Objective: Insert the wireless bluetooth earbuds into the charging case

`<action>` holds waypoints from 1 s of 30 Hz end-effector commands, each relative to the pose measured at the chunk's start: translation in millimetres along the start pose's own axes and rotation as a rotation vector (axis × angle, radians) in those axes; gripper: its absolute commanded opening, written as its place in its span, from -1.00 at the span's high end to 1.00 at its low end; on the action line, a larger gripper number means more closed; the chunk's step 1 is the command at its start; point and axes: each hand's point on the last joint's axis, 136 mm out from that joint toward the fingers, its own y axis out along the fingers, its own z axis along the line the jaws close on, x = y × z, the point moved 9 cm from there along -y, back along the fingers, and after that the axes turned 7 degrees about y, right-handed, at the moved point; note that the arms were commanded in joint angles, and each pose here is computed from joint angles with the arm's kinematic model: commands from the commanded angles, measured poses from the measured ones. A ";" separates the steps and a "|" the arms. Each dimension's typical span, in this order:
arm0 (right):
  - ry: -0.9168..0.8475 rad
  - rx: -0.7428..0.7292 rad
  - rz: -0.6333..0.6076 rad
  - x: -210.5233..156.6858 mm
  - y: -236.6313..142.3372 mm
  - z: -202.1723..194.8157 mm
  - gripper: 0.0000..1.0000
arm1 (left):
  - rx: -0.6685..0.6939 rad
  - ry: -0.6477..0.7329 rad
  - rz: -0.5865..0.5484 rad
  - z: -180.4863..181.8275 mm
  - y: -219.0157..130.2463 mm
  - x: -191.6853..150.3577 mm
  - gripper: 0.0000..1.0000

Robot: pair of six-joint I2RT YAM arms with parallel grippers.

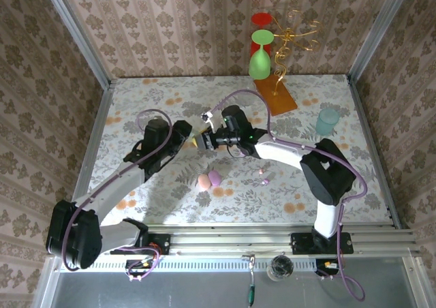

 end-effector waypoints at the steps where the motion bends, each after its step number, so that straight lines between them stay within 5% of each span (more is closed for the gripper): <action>1: -0.297 -0.110 -0.063 -1.1 -19.5 7.1 0.66 | 0.044 -0.058 -0.032 5.3 -12.3 14.0 -0.41; 8: -0.876 -0.434 -0.033 -26.9 -23.1 13.9 0.68 | 0.019 -0.089 0.044 -2.5 -13.6 11.4 -0.49; 14: -1.111 -0.567 -0.105 -34.5 -18.8 23.3 0.77 | -0.011 -0.128 0.114 -10.9 -5.6 0.3 -0.38; 30: -1.160 -0.571 -0.107 -39.8 -9.6 32.0 0.78 | -0.058 -0.205 0.227 -17.3 12.9 -29.1 0.15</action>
